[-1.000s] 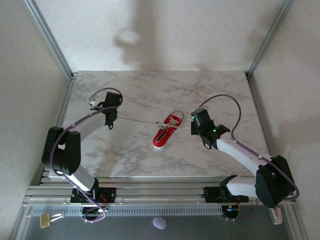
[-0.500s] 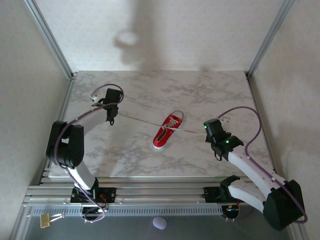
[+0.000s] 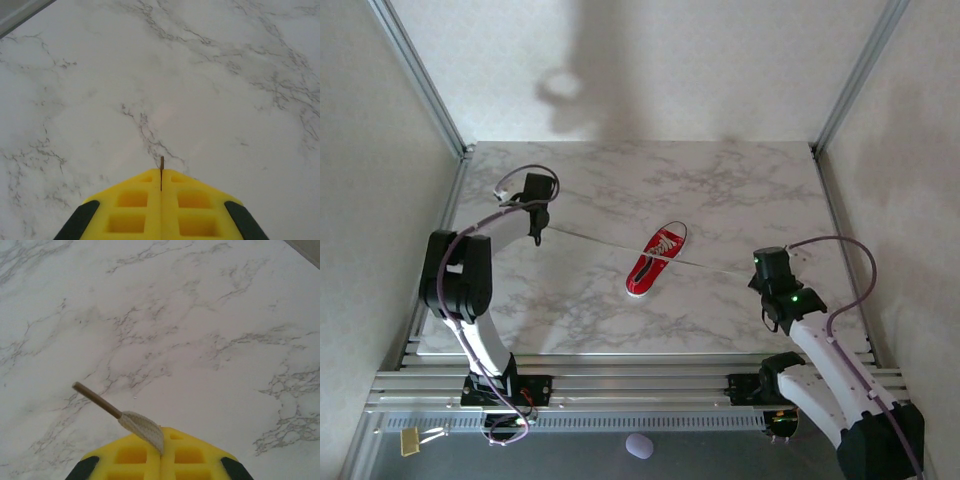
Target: Tie the shoes
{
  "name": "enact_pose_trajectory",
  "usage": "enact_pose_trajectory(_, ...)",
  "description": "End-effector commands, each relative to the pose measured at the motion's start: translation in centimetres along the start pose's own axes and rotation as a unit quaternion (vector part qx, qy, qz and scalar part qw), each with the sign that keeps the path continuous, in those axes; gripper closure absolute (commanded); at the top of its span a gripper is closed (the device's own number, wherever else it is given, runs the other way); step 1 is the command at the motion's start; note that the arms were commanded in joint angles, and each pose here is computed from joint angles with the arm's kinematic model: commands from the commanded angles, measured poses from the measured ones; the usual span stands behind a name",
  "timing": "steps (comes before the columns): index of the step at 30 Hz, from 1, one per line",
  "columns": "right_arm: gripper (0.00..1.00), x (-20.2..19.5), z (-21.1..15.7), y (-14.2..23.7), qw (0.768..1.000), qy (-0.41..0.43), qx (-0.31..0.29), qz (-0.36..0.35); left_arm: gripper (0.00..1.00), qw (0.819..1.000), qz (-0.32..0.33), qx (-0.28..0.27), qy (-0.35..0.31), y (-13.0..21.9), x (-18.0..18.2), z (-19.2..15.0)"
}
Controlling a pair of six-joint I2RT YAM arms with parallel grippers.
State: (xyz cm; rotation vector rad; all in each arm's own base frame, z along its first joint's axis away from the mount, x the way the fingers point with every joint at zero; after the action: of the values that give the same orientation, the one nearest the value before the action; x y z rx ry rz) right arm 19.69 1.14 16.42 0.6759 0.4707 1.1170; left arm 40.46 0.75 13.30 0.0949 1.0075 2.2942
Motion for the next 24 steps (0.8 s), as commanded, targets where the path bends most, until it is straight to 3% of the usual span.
enact_pose_trajectory(1, 1.00, -1.1, -0.6, -0.2, 1.000, -0.022, 0.008, -0.020, 1.00, 0.999, 0.024, -0.021, -0.012, -0.7, 0.0, 0.8)
enact_pose_trajectory(9, 1.00, -1.7, -0.8, -0.5, 0.999, -0.037, 0.014, -0.021, 1.00, 0.999, 0.043, -0.016, -0.015, -1.4, 0.9, 0.3)
enact_pose_trajectory(14, 1.00, 2.5, 0.8, -0.6, 0.990, 0.017, -0.007, 0.143, 1.00, 1.000, 0.001, 0.017, -0.025, 0.5, 0.3, -1.6)
enact_pose_trajectory(16, 1.00, 3.4, 1.2, -0.6, 0.985, 0.017, -0.002, 0.173, 1.00, 0.999, -0.008, 0.026, -0.025, 1.6, 0.8, -2.6)
enact_pose_trajectory(23, 1.00, 3.1, -0.1, -2.2, 0.990, 0.020, 0.088, 0.110, 1.00, 0.997, -0.012, 0.068, -0.020, 3.0, 4.6, -5.7)
enact_pose_trajectory(24, 1.00, 3.1, -0.4, -2.5, 0.989, 0.024, 0.101, 0.108, 0.93, 0.997, -0.016, 0.077, -0.023, 3.1, 4.9, -6.2)
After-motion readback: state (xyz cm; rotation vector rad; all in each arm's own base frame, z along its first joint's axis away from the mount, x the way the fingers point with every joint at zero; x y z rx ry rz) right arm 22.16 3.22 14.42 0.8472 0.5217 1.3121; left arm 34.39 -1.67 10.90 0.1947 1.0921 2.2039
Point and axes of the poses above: each hand's point on the last joint's axis, 136 mm out from that joint toward the fingers, its own y axis back along the fingers, its own x axis along the line the jaws close on, z = x × y, the point moved 7 cm from there along y, back along the fingers, and after that the axes turned 11 degrees about y, right-handed, at the moved point
